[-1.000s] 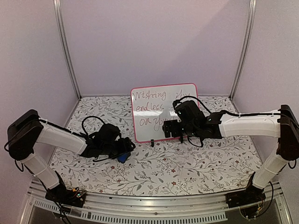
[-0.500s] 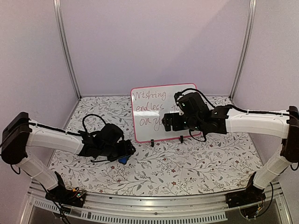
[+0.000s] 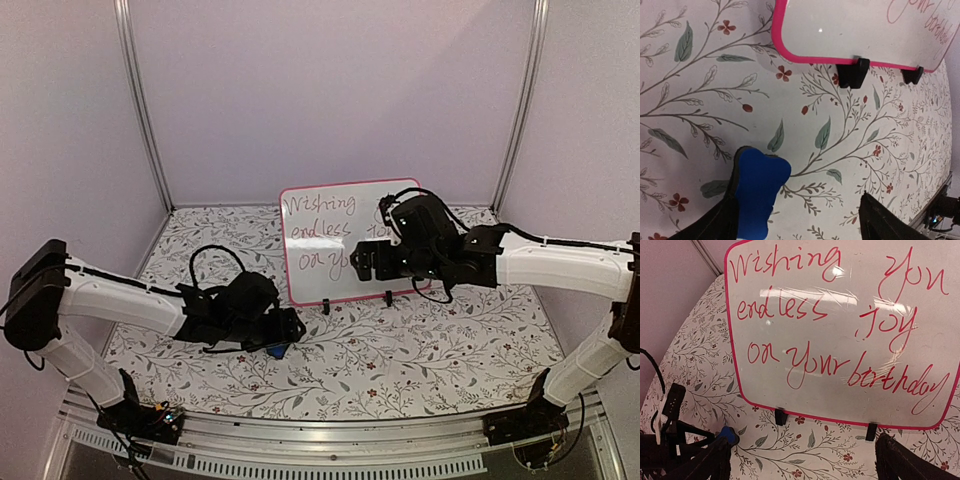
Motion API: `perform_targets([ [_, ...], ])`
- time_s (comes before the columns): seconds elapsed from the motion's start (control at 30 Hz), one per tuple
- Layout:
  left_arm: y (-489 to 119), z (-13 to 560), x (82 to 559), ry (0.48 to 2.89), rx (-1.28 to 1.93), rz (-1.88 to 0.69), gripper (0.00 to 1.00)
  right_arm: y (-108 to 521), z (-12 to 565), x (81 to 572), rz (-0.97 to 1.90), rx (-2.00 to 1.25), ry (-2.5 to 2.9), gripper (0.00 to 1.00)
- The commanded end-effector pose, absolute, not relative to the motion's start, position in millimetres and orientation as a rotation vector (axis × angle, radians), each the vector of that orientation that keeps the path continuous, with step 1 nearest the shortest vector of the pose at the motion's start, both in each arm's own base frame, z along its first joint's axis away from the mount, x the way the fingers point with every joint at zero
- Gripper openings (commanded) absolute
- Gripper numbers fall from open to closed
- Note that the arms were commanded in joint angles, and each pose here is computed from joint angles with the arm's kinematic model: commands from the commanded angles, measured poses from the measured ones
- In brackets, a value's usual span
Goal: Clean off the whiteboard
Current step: Move the whiteboard eraser to the center of the board.
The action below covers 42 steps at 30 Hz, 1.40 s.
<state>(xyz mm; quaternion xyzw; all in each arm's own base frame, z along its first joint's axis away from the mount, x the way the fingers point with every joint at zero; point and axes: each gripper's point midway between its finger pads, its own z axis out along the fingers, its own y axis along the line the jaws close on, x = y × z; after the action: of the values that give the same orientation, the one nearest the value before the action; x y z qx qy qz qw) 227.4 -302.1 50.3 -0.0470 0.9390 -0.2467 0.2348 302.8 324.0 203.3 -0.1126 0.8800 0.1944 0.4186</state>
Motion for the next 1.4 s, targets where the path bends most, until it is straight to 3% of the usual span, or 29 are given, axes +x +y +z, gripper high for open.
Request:
perform_targets([
  [0.0, -306, 84, 220, 2.504, -0.144, -0.737, 0.82, 335, 201, 300, 0.514, -0.320, 2.239, 0.99],
  [0.13, -278, 98, 216, 2.453, -0.230, -0.721, 0.82, 341, 199, 293, 0.566, -0.352, 2.248, 0.99],
  [0.3, -247, 73, 208, 2.495, -0.256, -0.569, 0.82, 351, 198, 280, 0.602, -0.370, 2.243, 0.99],
  [0.73, -315, 26, 199, 2.635, 0.091, -0.578, 0.86, 335, 215, 268, 0.566, -0.351, 2.222, 0.99],
  [1.1, -384, 59, 168, 2.543, 0.271, -0.729, 0.86, 322, 219, 271, 0.464, -0.370, 2.229, 0.99],
  [1.37, -293, 139, 166, 2.388, -0.049, -0.718, 0.98, 337, 192, 249, 0.565, -0.553, 2.271, 0.98],
])
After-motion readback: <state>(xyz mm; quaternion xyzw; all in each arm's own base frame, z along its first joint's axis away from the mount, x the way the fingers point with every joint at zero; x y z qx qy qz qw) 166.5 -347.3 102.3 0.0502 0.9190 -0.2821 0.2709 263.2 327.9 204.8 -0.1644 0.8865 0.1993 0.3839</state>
